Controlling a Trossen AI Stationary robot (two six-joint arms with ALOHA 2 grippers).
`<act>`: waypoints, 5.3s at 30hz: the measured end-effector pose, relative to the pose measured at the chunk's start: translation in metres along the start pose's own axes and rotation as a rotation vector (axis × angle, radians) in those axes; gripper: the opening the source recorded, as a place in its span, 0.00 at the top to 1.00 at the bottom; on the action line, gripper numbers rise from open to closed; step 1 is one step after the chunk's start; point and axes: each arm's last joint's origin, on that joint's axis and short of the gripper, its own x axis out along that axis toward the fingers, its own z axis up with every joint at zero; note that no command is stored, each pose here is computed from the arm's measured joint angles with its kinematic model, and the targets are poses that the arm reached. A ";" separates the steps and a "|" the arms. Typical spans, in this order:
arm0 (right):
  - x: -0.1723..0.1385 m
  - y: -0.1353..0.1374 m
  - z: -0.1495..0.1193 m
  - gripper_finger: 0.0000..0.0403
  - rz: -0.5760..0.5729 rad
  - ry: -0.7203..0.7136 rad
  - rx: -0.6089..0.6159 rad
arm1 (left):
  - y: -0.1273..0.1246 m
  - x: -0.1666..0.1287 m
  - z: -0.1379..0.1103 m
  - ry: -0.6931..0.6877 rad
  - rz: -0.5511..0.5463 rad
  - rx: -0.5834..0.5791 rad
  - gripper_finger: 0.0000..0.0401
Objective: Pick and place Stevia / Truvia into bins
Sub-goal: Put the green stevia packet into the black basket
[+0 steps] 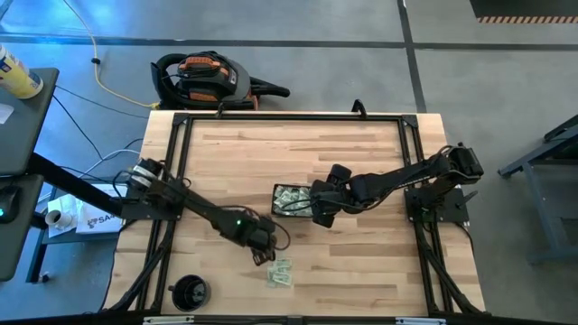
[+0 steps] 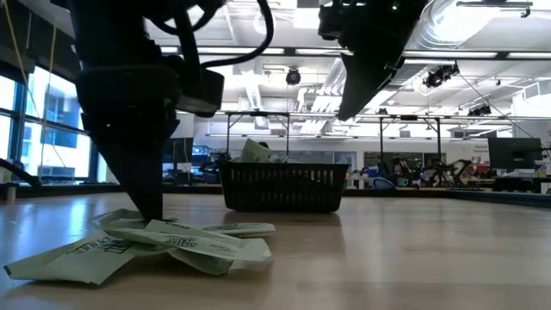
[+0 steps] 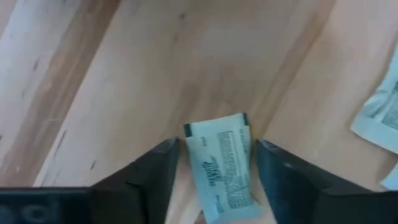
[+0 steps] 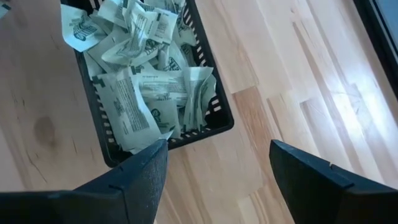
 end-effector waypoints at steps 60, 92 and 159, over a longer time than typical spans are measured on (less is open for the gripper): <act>-0.034 0.013 -0.006 0.37 0.349 0.013 -0.150 | -0.007 -0.126 0.041 -0.166 0.139 0.206 0.39; 0.102 0.170 -0.040 0.62 0.516 -0.245 -0.200 | -0.042 -0.125 -0.069 -0.266 0.100 -0.232 0.47; 0.034 0.039 0.001 0.20 0.215 0.026 0.004 | -0.063 -0.004 -0.041 -0.105 -0.149 -0.203 0.64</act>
